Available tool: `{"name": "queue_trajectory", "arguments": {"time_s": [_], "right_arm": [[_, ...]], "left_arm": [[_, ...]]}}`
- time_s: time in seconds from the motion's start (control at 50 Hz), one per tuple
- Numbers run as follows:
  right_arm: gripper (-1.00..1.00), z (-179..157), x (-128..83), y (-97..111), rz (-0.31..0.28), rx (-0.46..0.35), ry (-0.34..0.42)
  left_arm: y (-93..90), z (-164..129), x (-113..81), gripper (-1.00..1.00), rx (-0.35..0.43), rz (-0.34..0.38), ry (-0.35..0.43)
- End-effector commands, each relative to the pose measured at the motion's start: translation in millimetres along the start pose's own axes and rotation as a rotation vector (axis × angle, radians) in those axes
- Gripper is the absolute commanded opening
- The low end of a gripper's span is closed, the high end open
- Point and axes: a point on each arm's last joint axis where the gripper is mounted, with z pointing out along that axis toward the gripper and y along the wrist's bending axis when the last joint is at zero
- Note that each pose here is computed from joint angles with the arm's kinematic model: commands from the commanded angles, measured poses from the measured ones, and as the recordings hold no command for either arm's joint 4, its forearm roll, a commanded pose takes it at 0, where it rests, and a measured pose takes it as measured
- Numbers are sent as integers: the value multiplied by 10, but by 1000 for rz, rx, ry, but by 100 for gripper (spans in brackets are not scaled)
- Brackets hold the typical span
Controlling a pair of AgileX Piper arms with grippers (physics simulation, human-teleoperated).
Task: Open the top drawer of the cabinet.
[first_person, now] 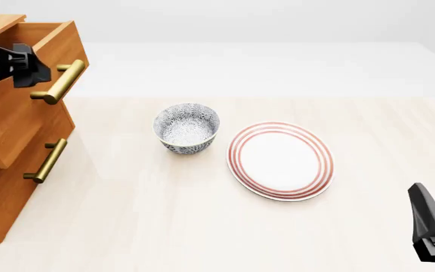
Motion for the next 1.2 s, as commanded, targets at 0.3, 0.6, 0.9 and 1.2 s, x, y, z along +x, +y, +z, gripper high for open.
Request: {"name": "queue_trajectory", "arguments": {"time_s": [0.3, 0.6, 0.9, 1.2], "right_arm": [[100, 0, 0, 0, 0, 0, 0], [100, 0, 0, 0, 0, 0, 0], [100, 0, 0, 0, 0, 0, 0], [100, 0, 0, 0, 0, 0, 0]], "left_arm": [[-179, 217, 48, 100, 55, 14, 23], [-469, 261, 20, 100, 139, 75, 47], [-615, 202, 12, 100, 184, 88, 46], [-742, 182, 6, 100, 222, 118, 42]]}}
